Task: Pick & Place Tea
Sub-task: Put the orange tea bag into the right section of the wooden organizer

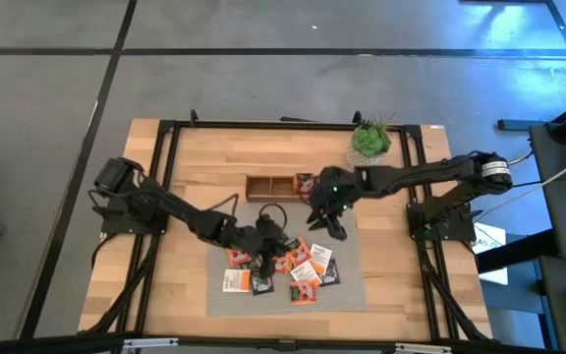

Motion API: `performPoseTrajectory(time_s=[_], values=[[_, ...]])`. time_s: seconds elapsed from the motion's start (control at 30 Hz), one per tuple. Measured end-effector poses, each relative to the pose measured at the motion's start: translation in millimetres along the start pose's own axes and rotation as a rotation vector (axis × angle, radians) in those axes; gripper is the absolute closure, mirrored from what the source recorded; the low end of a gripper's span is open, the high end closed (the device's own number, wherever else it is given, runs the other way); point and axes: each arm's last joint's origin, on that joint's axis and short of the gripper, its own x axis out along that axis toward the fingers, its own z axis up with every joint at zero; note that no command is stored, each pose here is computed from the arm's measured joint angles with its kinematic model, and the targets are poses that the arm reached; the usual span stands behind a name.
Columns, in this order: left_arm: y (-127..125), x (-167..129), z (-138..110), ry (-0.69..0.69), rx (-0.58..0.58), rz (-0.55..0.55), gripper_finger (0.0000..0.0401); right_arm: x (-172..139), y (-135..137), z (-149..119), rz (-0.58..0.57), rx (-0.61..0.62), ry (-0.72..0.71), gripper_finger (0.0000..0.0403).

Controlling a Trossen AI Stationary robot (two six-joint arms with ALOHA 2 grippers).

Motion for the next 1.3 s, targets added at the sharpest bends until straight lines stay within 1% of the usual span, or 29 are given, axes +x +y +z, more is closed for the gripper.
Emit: performPoseTrajectory(time_s=[0.07,0.13,0.27,0.4,0.47,0.6,0.73,0.83,1.03,1.2,1.3], values=[[-5.6,7.7,-3.5,-0.002,0.004,-0.014,0.0397,7.6,4.3,-6.4,-0.008,-0.028,-0.031,0.0292],[-12.1,16.1,-4.1,-0.017,0.003,-0.034,0.0397,13.7,6.7,-13.3,-0.033,-0.022,-0.06,0.0292],[-17.4,34.5,-12.4,0.015,0.02,-0.04,0.0397,20.3,6.1,-23.6,-0.079,0.044,-0.124,0.0292],[-15.7,51.1,-24.2,0.055,0.019,-0.023,0.0397,21.8,3.4,-29.1,-0.128,0.101,-0.138,0.0292],[-14.4,56.5,-28.0,0.071,0.019,-0.019,0.0397,21.9,2.5,-30.0,-0.156,0.111,-0.141,0.0292],[-13.1,60.1,-32.6,0.084,0.014,-0.015,0.0397,21.9,2.1,-30.0,-0.17,0.106,-0.143,0.0292],[-11.1,63.3,-37.3,0.094,0.019,0.001,0.0397,21.7,1.4,-30.1,-0.189,0.154,-0.15,0.0288],[-9.6,64.6,-40.6,0.112,0.025,0.012,0.0397,22.1,1.2,-30.5,-0.186,0.212,-0.152,0.0268],[-6.5,64.2,-43.1,0.128,0.037,0.06,0.0397,38.9,-6.2,-40.9,-0.185,0.376,-0.091,0.0199],[-1.1,64.6,-43.9,0.155,0.04,0.088,0.0397,58.3,-12.0,-53.7,-0.107,0.405,0.001,0.0149],[1.2,65.0,-43.7,0.162,0.034,0.097,0.0397,65.2,-14.9,-56.5,-0.105,0.409,0.007,0.0131]])
